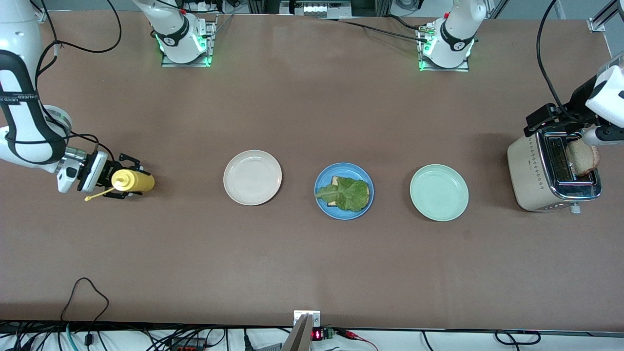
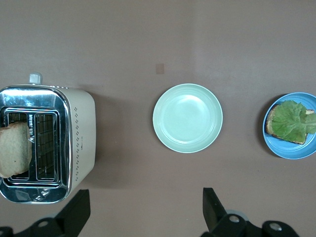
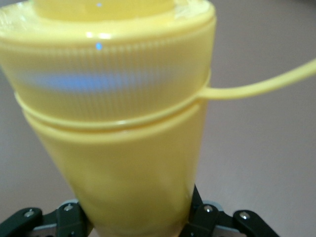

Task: Make sandwich in blue plate with both arms
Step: 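Lift the yellow bottle and carry it toward the blue plate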

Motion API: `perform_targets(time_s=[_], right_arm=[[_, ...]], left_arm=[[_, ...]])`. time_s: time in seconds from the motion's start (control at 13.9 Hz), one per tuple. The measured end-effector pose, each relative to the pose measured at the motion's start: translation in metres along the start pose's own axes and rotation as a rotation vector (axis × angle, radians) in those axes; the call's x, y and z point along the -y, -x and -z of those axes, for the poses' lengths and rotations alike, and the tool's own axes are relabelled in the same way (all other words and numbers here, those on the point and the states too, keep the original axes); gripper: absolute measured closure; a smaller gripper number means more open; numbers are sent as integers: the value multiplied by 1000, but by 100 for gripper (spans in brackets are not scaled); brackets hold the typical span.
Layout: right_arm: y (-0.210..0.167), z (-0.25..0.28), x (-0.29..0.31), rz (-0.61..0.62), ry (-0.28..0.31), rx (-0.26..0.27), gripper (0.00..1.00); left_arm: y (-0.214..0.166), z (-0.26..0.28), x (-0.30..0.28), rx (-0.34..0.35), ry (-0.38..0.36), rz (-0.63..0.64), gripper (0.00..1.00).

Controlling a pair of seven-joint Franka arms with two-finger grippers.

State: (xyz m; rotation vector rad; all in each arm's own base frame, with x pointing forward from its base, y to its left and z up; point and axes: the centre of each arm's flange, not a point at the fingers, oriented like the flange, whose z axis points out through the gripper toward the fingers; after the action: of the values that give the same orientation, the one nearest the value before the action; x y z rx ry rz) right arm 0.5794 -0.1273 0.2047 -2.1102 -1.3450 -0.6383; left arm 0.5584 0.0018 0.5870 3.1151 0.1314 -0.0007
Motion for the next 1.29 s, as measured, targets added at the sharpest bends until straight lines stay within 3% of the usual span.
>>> perform_targets(time_s=[0.5, 0.86, 1.08, 1.29], right_arm=[[-150, 8, 30, -25, 27, 226, 30], [-249, -28, 70, -61, 109, 426, 30], [-299, -60, 104, -87, 168, 513, 30], [-334, -100, 143, -75, 210, 588, 30]], left_arm=[[-3, 2, 8, -19, 1, 16, 0], [-3, 2, 20, -19, 4, 39, 0], [-4, 2, 38, -17, 66, 89, 0], [-4, 3, 46, -17, 76, 104, 0]])
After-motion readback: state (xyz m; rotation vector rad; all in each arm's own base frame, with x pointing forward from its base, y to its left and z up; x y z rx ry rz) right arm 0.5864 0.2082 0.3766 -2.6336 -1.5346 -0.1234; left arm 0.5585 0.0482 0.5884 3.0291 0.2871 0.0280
